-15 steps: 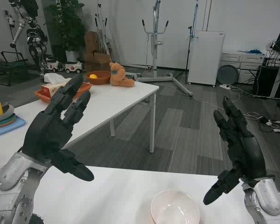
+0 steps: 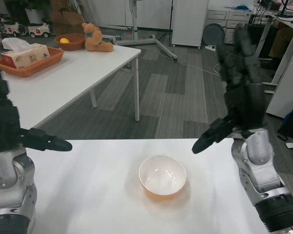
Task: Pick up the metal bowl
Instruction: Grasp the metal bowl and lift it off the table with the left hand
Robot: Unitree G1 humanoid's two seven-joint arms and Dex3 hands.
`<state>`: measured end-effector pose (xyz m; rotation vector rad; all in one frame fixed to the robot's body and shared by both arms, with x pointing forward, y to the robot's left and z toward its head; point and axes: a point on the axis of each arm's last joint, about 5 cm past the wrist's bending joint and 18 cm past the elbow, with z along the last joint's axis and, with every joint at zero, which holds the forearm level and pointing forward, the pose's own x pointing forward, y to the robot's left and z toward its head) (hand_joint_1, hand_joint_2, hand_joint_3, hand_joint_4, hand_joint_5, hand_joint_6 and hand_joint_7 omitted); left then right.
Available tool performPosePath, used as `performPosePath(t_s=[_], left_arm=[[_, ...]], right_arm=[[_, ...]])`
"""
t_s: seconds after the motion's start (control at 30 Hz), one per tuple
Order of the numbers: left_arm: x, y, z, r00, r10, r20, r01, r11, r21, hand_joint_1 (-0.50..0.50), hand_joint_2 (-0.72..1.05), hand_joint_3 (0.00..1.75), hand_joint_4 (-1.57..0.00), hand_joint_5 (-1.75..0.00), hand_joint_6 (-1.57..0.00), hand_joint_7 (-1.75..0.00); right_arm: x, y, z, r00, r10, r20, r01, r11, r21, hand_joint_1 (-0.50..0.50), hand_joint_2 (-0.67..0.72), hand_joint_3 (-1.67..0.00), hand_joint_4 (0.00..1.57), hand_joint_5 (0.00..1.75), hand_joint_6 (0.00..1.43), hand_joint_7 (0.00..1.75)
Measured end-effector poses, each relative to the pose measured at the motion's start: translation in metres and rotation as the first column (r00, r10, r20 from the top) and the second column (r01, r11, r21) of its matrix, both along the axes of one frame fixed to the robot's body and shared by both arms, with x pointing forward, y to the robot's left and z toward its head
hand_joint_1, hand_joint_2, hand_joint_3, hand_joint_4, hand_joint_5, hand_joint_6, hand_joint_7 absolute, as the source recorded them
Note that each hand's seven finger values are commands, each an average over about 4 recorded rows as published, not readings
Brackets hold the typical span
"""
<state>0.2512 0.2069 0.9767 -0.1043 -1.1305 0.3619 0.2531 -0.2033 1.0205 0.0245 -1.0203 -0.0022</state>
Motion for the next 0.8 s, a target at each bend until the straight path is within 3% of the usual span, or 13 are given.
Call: performPosePath(t_s=[0.1, 0.17, 0.67, 0.8], left_arm=[[-0.0004, -0.0055, -0.0019, 0.994, 0.038, 0.105, -0.03, 0.997, -0.078, -0.5, -0.64, 0.0, 0.0, 0.0, 0.0, 0.0], [-0.0001, -0.0068, -0.0012, 0.992, 0.039, 0.119, -0.029, 0.996, -0.084, -0.5, -0.64, 0.0, 0.0, 0.0, 0.0, 0.0], [0.0006, -0.008, -0.0007, 0.993, 0.034, 0.117, -0.025, 0.996, -0.081, -0.5, -0.64, 0.02, 0.0, 0.0, 0.0, 0.0], [0.0021, -0.0054, 0.0016, 0.999, 0.002, 0.053, 0.001, 0.999, -0.045, -0.5, -0.64, 0.0, 0.0, 0.0, 0.0, 0.0]], right_arm=[[-0.0092, -0.0039, 0.0119, 0.992, -0.026, 0.127, 0.019, 0.998, 0.052, -0.46, 0.66, 0.0, 0.0, 0.0, 0.0, 0.0], [-0.0108, -0.0044, 0.0136, 0.989, -0.029, 0.148, 0.02, 0.998, 0.059, -0.46, 0.66, 0.0, 0.0, 0.0, 0.0, 0.0], [-0.0113, -0.0043, 0.011, 0.99, -0.03, 0.139, 0.021, 0.998, 0.063, -0.46, 0.66, 0.0, 0.0, 0.0, 0.0, 0.0], [-0.0087, -0.0054, 0.0062, 0.993, -0.039, 0.11, 0.032, 0.997, 0.067, -0.46, 0.66, 0.0, 0.0, 0.0, 0.0, 0.0]])
